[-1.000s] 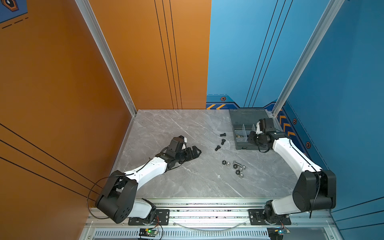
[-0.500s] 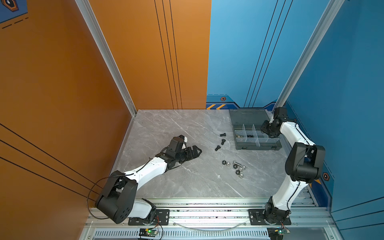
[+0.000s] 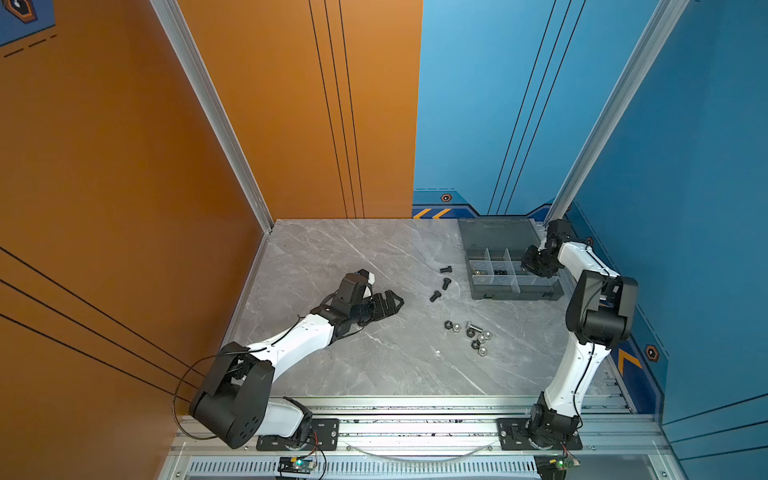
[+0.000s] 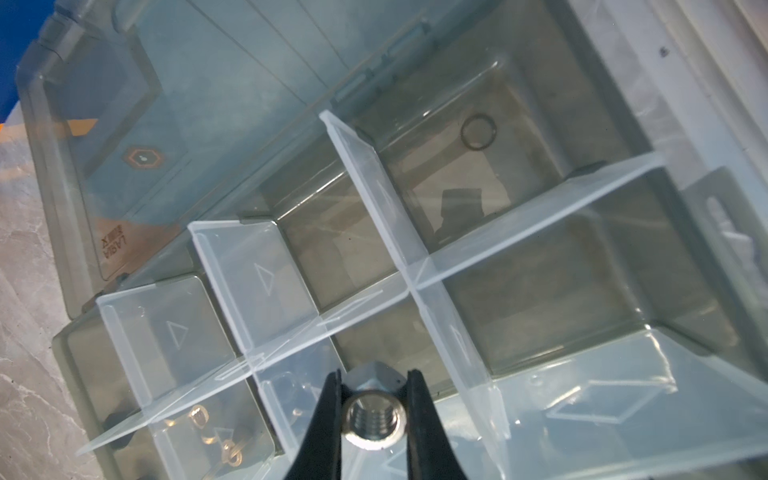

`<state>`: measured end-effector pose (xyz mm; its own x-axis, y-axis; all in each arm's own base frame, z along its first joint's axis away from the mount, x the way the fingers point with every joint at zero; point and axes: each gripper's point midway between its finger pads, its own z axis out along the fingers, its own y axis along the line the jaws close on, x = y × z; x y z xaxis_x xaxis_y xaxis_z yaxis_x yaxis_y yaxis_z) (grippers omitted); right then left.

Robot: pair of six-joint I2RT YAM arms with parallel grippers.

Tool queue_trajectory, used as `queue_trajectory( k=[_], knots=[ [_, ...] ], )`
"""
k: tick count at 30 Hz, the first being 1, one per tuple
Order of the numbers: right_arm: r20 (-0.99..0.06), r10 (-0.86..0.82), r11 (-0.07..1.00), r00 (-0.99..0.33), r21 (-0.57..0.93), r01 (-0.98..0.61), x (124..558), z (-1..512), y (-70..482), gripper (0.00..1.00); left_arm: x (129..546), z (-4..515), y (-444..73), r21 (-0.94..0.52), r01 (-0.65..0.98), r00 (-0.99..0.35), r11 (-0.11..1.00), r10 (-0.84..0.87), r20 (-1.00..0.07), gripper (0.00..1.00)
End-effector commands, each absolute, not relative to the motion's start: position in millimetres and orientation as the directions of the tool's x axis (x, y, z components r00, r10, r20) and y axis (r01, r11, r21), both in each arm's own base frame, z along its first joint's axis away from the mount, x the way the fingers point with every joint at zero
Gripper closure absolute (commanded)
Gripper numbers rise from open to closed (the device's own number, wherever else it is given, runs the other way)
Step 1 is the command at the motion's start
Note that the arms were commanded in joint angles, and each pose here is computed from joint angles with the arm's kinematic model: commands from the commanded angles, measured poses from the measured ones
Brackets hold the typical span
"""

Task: Sort the screws and nuts into containers

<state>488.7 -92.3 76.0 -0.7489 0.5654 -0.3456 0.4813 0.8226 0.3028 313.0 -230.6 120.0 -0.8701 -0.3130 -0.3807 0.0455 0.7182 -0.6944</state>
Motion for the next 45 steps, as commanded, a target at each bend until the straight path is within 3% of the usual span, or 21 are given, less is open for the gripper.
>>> queue_trajectory(
  k=[1,4,7,12,18,23,36,45],
  knots=[
    [-0.365,0.558,0.827,-0.745,0.321,0.462,498,87,-92,0.94,317,128,-238,-0.705,0.072,-0.874,0.706,-0.296,-0.385,0.02],
    [-0.342,0.562,0.824,-0.753,0.314,0.472,497,75,-93,0.85,318,129,-239,-0.707,0.074,-0.876,0.704,-0.294,-0.384,0.02],
    [-0.339,0.562,0.823,-0.754,0.319,0.470,498,77,-92,0.62,319,129,-239,-0.708,0.074,-0.876,0.702,-0.294,-0.383,0.02],
    [-0.366,0.559,0.826,-0.744,0.329,0.458,496,101,-91,0.53,320,129,-239,-0.708,0.074,-0.876,0.702,-0.293,-0.382,0.02],
    [-0.408,0.531,0.841,-0.743,0.359,0.404,467,153,-65,0.50,320,130,-240,-0.713,0.078,-0.876,0.697,-0.294,-0.383,0.02],
    [-0.409,0.518,0.848,-0.751,0.358,0.391,415,172,-28,0.47,319,129,-241,-0.719,0.080,-0.878,0.690,-0.294,-0.379,0.02],
    [-0.321,0.476,0.875,-0.819,0.263,0.406,288,111,51,0.42,311,121,-237,-0.727,0.064,-0.880,0.684,-0.306,-0.365,0.02],
    [-0.278,0.418,0.908,-0.865,0.112,0.403,253,64,59,0.42,310,121,-237,-0.726,0.066,-0.882,0.684,-0.300,-0.363,0.02]
  ],
)
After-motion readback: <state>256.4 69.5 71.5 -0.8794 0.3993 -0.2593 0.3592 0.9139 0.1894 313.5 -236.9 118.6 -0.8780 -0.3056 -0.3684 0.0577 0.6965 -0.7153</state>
